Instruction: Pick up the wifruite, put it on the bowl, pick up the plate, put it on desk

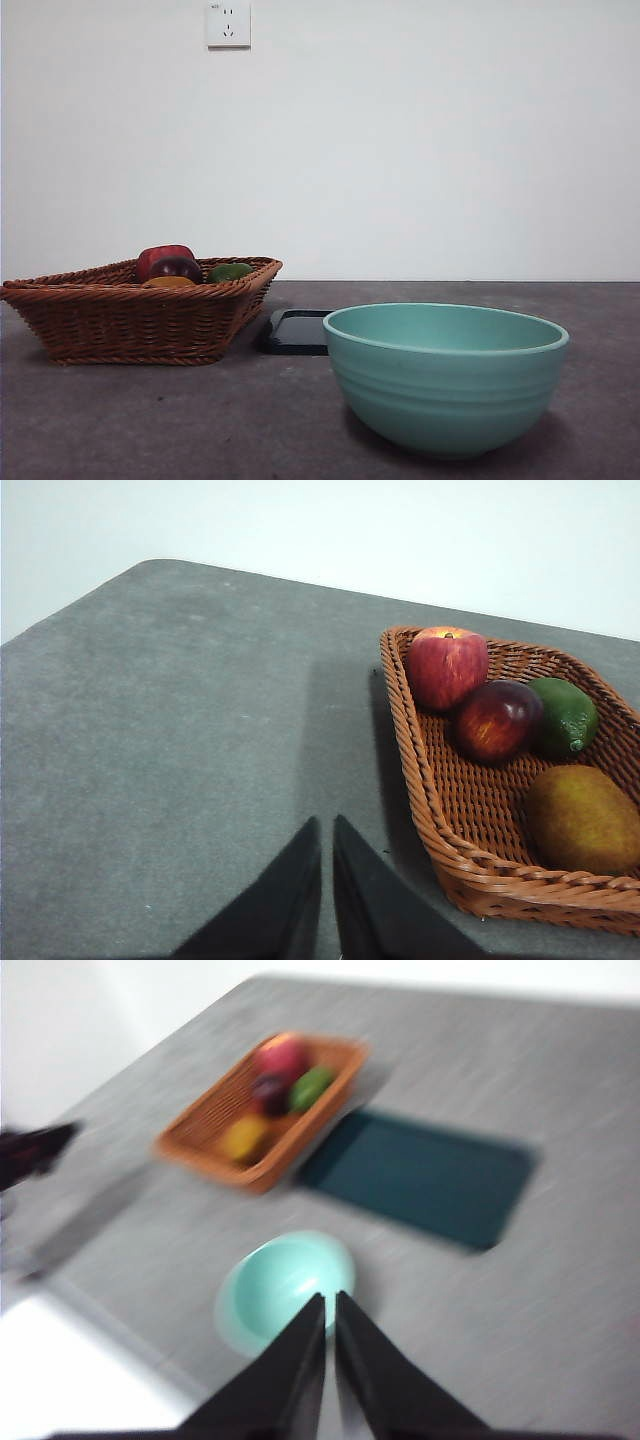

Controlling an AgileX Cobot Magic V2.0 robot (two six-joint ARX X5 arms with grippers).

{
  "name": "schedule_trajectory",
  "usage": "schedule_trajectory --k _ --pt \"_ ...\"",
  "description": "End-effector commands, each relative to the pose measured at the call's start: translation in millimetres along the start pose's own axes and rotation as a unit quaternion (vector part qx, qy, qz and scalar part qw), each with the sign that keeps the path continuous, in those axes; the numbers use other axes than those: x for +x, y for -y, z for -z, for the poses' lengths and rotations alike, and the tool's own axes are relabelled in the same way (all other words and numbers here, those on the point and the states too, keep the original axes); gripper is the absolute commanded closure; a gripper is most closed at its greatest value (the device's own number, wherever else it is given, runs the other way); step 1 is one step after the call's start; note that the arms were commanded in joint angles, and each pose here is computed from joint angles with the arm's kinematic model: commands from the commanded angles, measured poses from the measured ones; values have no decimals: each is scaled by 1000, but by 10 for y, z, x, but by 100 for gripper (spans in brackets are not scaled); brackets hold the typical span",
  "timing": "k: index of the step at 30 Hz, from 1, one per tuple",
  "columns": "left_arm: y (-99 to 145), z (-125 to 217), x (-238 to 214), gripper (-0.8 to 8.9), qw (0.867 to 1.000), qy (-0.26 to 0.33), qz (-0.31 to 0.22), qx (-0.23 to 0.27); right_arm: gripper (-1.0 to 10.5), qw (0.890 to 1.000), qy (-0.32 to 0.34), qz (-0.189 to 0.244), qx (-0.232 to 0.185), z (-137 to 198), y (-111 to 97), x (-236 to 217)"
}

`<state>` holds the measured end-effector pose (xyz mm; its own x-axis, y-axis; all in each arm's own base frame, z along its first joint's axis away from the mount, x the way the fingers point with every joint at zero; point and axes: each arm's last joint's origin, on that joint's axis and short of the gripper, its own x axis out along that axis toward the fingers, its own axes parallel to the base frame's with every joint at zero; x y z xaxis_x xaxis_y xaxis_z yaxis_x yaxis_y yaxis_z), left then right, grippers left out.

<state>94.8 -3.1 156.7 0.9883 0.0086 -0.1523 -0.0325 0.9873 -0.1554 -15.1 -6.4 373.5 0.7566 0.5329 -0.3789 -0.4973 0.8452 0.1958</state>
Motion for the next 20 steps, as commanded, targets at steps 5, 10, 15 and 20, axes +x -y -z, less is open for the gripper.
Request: schedule_trajectory --k 5,10,15,20 --pt "-13 73 20 795 1000 -12 -5 5 940 973 140 140 -118 89 187 654" --pt "-13 73 20 795 1000 -12 -5 5 940 948 214 209 -112 385 489 1137" --pt "-13 73 20 795 1000 -12 -5 5 940 942 205 244 -102 851 704 1434" --pt "-13 73 20 795 1000 -12 -5 5 940 947 178 255 -83 1166 810 1582"
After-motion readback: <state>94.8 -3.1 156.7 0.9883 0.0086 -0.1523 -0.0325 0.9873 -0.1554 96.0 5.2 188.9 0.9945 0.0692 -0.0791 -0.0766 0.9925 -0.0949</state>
